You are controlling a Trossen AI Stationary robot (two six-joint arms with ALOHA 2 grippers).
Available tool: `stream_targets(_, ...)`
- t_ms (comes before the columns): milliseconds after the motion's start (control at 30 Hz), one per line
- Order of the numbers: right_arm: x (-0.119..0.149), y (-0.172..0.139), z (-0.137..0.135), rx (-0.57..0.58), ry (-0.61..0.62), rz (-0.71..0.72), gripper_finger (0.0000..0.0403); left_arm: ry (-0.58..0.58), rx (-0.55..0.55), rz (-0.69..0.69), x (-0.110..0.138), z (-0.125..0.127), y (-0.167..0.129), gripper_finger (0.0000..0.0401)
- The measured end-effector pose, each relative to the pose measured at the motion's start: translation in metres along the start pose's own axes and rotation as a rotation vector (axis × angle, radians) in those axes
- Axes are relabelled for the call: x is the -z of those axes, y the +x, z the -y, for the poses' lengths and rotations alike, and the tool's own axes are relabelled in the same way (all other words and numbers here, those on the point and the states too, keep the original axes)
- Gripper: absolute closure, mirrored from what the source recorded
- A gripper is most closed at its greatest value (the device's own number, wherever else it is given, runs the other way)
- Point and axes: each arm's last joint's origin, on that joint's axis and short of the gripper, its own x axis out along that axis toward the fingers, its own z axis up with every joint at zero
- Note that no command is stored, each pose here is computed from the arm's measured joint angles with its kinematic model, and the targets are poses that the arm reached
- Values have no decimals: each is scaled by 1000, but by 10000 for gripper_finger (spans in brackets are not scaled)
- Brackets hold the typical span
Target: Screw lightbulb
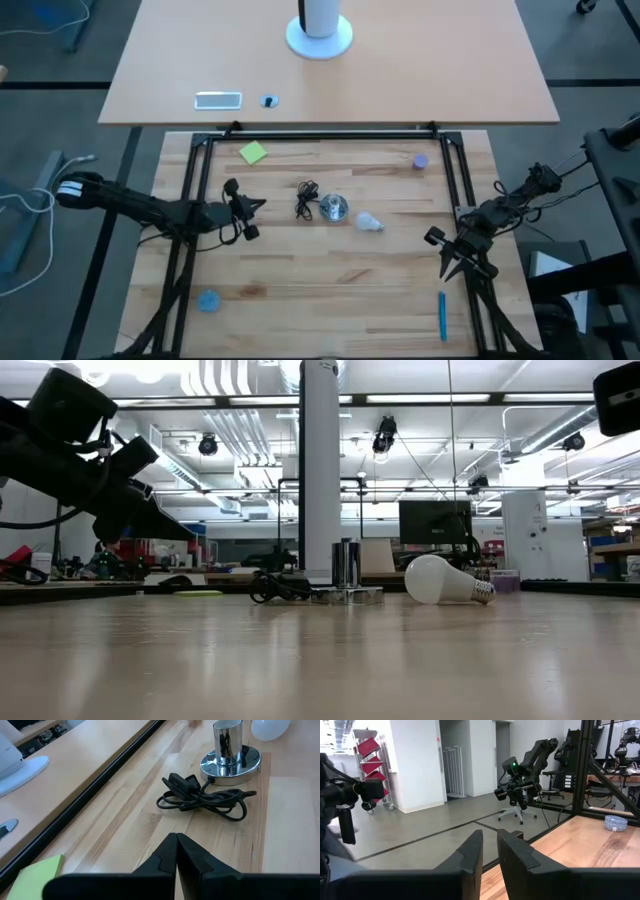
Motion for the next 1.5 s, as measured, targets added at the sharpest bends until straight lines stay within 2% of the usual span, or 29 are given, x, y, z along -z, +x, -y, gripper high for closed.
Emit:
stream_targets(533, 0, 0, 0, 0, 0, 0, 336, 0, 0, 0, 0, 0, 0, 401)
stream_targets(900, 0, 0, 0, 0, 0, 0, 354, 0, 0, 0, 0, 0, 0, 401)
stream_targets(1067, -1, 0, 0, 0, -106, 10, 350, 0, 0, 0, 0, 0, 0, 401)
stream_targets(1100, -1, 0, 0, 0, -119, 7, 348, -21, 1, 6, -1, 0, 0, 401)
stream_targets(1167, -1, 0, 0, 0, -174, 13, 344, -199, 18, 64, -7, 0, 0, 401)
stream_targets(1233, -2, 0, 0, 1, -232, 16, 340, -413, 58, 159, -18, 0, -2, 401)
stream_targets(1267, -2, 0, 0, 1, -238, 16, 339, -484, 81, 201, -23, -1, -3, 401)
stream_targets(1333, -6, 0, 0, 9, -259, 66, 337, -551, 177, 286, -33, -1, -6, 401)
stream_targets(1400, -15, -2, 2, 118, -291, 147, 336, -517, 331, 381, -47, 1, -11, 401)
stream_targets(1500, -24, -5, 11, 438, -245, 184, 340, -382, 503, 549, -82, 1, -19, 401)
